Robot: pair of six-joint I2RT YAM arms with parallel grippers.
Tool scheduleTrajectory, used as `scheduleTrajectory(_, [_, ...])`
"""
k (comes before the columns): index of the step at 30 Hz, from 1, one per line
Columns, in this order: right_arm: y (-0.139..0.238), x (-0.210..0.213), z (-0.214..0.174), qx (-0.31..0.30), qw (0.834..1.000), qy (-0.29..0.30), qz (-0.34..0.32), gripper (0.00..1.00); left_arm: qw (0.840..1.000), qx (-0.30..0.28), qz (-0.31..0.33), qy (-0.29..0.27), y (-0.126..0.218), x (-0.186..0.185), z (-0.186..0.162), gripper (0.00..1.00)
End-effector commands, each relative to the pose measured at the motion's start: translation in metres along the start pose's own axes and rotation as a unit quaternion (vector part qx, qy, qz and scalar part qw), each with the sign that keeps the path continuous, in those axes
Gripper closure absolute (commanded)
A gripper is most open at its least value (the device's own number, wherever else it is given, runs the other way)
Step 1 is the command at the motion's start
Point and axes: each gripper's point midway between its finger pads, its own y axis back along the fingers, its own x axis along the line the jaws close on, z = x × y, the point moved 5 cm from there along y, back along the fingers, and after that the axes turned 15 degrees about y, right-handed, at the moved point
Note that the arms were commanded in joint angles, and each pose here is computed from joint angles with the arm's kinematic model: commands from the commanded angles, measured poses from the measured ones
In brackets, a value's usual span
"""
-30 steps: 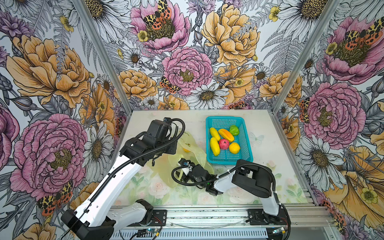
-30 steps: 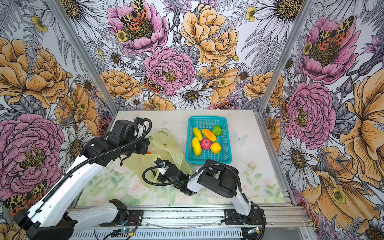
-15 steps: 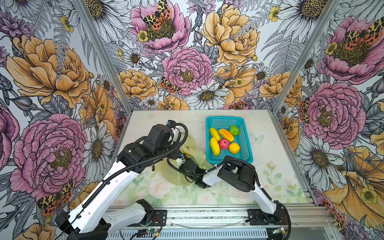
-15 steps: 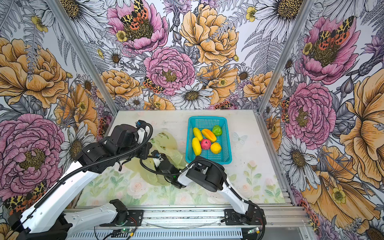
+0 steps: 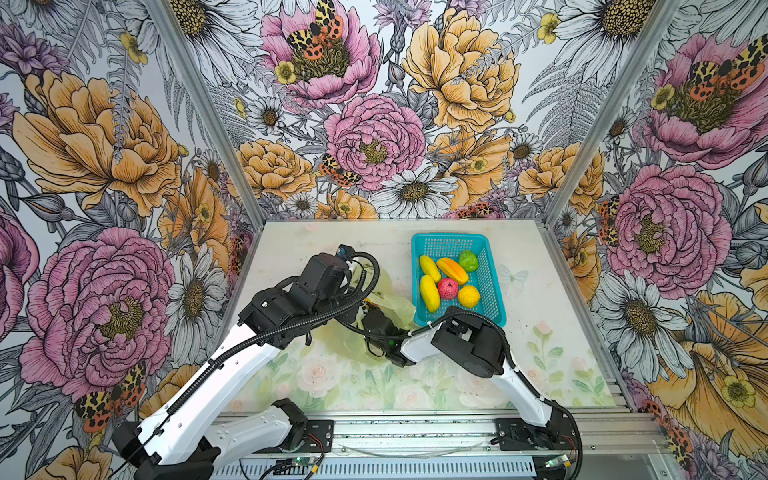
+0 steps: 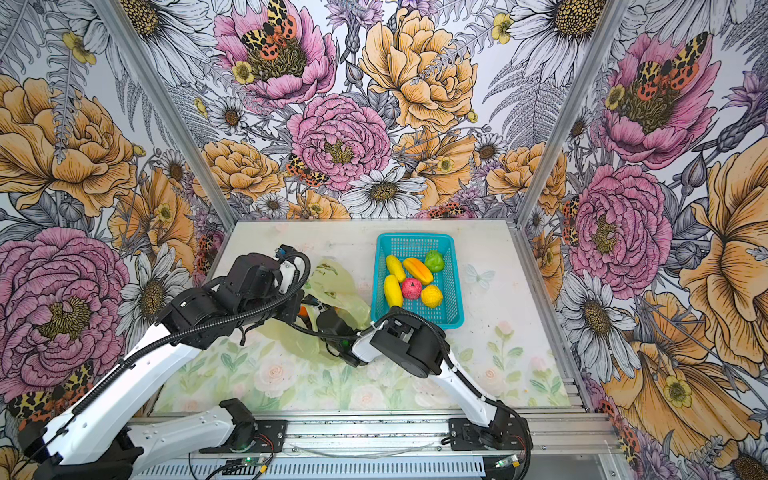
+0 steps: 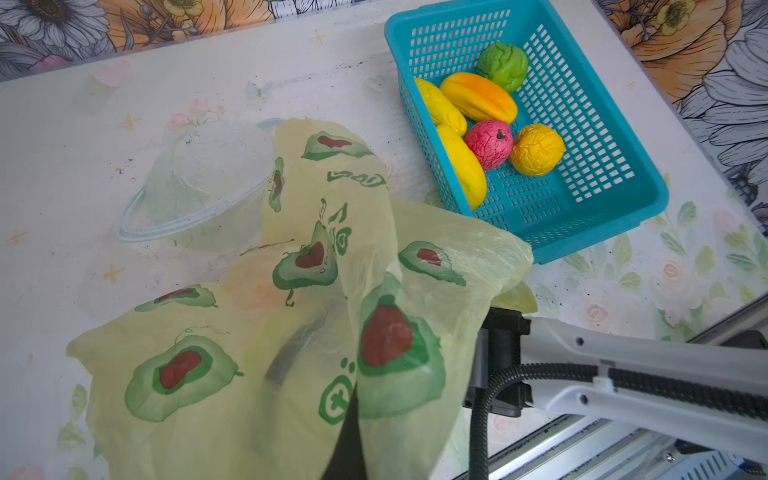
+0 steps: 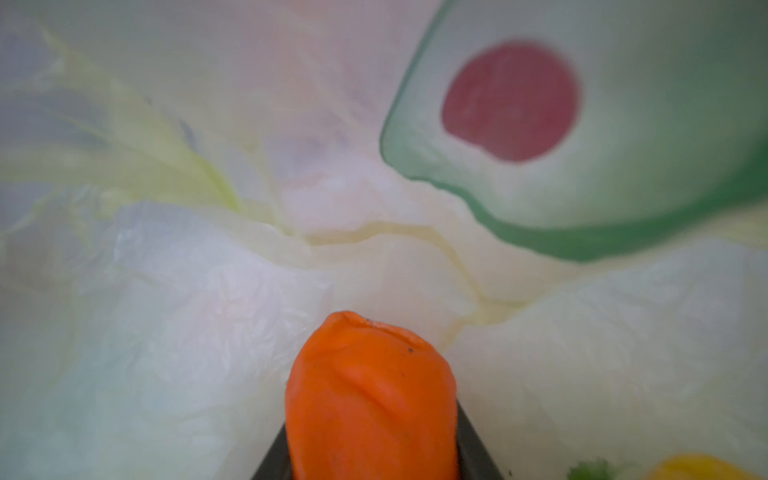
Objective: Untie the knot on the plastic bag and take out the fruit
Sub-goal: 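Lower the right gripper into the bag and grasp the orange fruit, then lift the orange fruit out of the bag over the basket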
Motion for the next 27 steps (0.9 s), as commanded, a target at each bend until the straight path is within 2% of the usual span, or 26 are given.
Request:
scheduleTrajectory(1, [0.021, 0.001, 0.021, -0.017, 1.000, 0.003, 0.010, 0.71, 0.999, -0.001, 0.032, 0.007, -0.010, 0.012, 0.001, 1.00])
scheduleTrajectory(8, [0.064, -0.002, 0.047, -0.060, 0.998, 0.006, 0.014, 0.76, 0.998, 0.015, 0.061, 0.025, -0.027, 0.025, -0.001, 1.00])
scheduleTrajectory(16, [0.090, -0.002, 0.059, -0.083, 0.996, 0.019, 0.012, 0.77, 0.990, -0.043, 0.128, 0.048, -0.014, 0.047, 0.010, 1.00])
scheduleTrajectory(21, [0.094, 0.002, 0.060, -0.085, 0.996, 0.023, 0.016, 0.77, 0.989, 0.000, 0.142, 0.040, -0.039, 0.042, 0.007, 1.00])
scheduleTrajectory(27, [0.112, 0.006, 0.071, -0.094, 0.994, 0.047, 0.001, 0.78, 0.986, 0.007, 0.158, 0.043, -0.044, 0.048, 0.005, 1.00])
